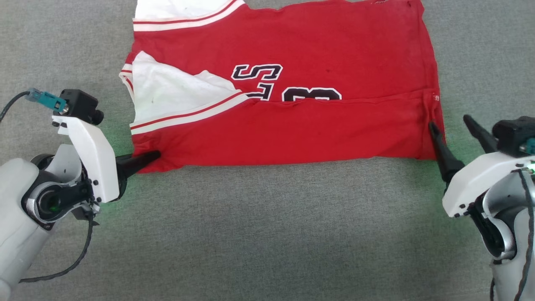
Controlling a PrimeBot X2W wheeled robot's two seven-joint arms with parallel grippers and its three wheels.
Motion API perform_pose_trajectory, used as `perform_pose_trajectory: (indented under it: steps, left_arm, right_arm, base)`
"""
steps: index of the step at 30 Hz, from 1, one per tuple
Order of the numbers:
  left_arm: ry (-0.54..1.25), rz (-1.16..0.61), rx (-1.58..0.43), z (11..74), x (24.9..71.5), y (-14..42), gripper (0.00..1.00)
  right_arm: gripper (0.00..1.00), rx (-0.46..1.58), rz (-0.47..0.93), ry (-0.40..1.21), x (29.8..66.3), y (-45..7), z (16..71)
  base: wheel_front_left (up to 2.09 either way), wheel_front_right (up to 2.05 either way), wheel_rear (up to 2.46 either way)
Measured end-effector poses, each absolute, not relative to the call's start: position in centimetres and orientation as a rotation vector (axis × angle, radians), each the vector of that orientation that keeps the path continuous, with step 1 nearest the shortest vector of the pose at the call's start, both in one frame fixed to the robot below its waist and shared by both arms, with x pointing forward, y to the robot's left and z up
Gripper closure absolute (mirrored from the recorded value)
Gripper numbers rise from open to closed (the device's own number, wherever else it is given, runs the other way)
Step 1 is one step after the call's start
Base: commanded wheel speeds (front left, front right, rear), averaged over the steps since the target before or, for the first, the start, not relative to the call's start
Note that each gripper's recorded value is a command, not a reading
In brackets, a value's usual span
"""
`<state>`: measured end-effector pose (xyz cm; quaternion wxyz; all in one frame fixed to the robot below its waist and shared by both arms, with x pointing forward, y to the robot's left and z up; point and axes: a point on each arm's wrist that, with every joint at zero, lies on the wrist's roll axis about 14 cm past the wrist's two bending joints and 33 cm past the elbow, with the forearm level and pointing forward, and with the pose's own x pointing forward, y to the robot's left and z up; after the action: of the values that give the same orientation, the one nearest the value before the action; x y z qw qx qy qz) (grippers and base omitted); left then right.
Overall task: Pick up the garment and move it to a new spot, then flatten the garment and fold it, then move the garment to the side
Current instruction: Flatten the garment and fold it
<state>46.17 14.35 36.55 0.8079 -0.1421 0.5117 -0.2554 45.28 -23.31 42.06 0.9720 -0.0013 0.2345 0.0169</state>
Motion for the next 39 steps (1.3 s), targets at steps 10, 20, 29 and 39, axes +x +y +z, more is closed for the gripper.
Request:
perform_pose_trajectory:
  steps: [10, 20, 29, 39]
  left_arm:
    - [1.053, -0.573, -0.312, 36.7, 46.1, 13.6, 1.0]
    - [0.988, -0.58, -0.337, 37.5, 45.5, 12.9, 1.0]
    - [0.978, -0.598, -0.352, 38.2, 41.1, 13.3, 1.0]
    - [1.0, -0.631, -0.44, 38.7, 33.9, 11.7, 1.0]
  right_arm:
    - [0.0, -0.1, 0.165, 0.812, 44.0, -22.4, 38.5]
    - [1.0, -0.106, 0.195, 0.873, 43.9, -22.1, 38.5]
    - [1.0, -0.123, 0.201, 0.848, 42.4, -22.6, 39.9]
    - [1.0, -0.141, 0.235, 0.958, 38.3, -23.4, 39.3]
  base:
    - [0.0, 0.0, 0.0]
    - [0.0, 0.0, 0.0]
    - [0.0, 0.0, 0.0]
    - [0.0, 0.0, 0.0]
